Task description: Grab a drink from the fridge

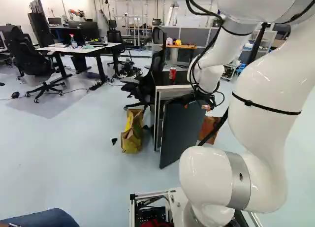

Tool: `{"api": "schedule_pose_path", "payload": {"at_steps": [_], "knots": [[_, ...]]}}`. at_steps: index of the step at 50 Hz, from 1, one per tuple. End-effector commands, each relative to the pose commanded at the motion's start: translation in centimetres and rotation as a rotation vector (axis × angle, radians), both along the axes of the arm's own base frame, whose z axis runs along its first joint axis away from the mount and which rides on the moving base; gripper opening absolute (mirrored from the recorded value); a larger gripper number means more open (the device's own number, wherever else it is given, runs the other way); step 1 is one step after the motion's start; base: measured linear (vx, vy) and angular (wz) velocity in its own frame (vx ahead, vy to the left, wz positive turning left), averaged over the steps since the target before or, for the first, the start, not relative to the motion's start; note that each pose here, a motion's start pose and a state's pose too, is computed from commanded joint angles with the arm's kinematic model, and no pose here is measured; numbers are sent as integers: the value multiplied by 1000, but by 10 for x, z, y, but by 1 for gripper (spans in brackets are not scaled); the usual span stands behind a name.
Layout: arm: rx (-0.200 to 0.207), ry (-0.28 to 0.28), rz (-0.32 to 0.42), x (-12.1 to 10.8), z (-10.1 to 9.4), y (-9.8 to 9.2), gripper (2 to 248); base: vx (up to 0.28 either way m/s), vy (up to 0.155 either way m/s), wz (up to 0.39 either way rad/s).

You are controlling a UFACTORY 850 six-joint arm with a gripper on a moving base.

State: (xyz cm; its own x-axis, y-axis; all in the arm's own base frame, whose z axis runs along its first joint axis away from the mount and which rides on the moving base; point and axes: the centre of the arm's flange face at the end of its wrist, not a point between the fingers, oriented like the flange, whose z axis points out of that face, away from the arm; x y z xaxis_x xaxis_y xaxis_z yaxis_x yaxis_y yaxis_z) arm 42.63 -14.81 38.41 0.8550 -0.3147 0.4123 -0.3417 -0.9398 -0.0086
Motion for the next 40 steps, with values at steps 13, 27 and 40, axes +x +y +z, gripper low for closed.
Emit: {"api": "schedule_pose_path", "payload": {"at_steps": [13, 27, 40], "knots": [[-10, -30, 42, 8, 1, 17, 247, 0, 0, 0], [-17, -55, 87, 18, 2, 36, 247, 0, 0, 0], [-22, -76, 123, 28, 3, 51, 247, 0, 0, 0]]}}
